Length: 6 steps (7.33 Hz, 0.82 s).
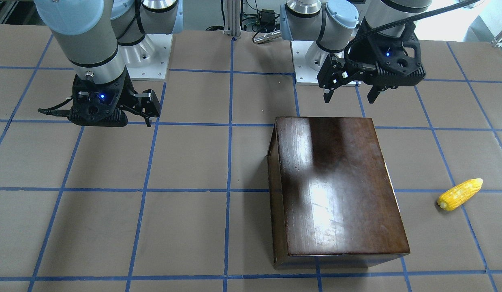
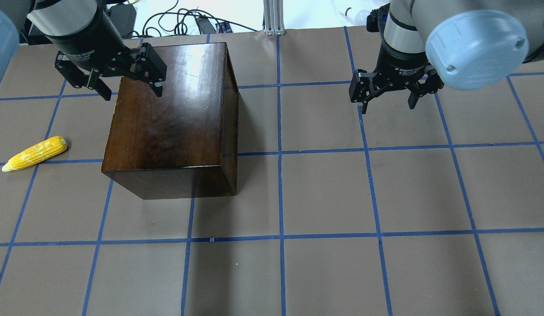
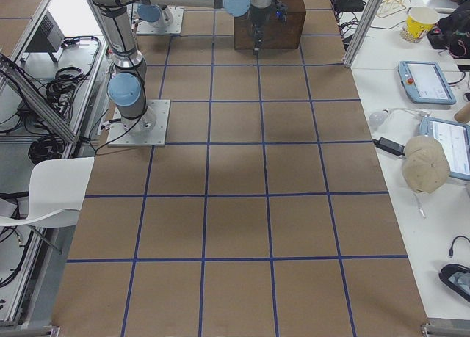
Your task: Open drawer and put corn inside
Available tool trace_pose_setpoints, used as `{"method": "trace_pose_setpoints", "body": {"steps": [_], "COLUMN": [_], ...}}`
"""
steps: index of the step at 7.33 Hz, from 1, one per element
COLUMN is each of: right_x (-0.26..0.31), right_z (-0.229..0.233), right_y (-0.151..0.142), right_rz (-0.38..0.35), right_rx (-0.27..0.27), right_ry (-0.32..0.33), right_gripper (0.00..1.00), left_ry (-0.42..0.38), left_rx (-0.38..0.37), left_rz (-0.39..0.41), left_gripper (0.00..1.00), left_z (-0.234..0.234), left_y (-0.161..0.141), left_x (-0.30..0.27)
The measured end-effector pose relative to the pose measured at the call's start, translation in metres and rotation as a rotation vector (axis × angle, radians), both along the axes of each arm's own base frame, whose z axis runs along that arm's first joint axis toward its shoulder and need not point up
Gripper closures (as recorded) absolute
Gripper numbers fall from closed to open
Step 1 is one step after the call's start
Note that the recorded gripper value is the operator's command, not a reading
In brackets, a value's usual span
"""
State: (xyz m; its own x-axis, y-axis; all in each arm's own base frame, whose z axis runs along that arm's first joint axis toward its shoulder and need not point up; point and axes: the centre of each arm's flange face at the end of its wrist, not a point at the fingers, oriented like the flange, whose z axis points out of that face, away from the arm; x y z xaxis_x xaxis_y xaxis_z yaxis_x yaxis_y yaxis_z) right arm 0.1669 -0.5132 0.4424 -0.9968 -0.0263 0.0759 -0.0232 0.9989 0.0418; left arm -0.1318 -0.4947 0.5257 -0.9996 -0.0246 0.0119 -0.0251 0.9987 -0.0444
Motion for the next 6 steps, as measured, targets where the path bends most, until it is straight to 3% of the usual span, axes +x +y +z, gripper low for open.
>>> {"method": "trace_pose_setpoints", "body": {"steps": [6], "right_x": [0.0000], "right_z": [0.0002], "right_y": [0.0001], "right_rz": [0.000], "right_rx": [0.000], "right_ry": [0.000], "right_gripper": [0.00], "left_ry": [-0.005], "left_rx": [0.002], "left_rz": [-0.001], "left_gripper": [0.00], "left_z": [-0.0004], "left_y": [-0.0003], "left_x": [0.0024]}}
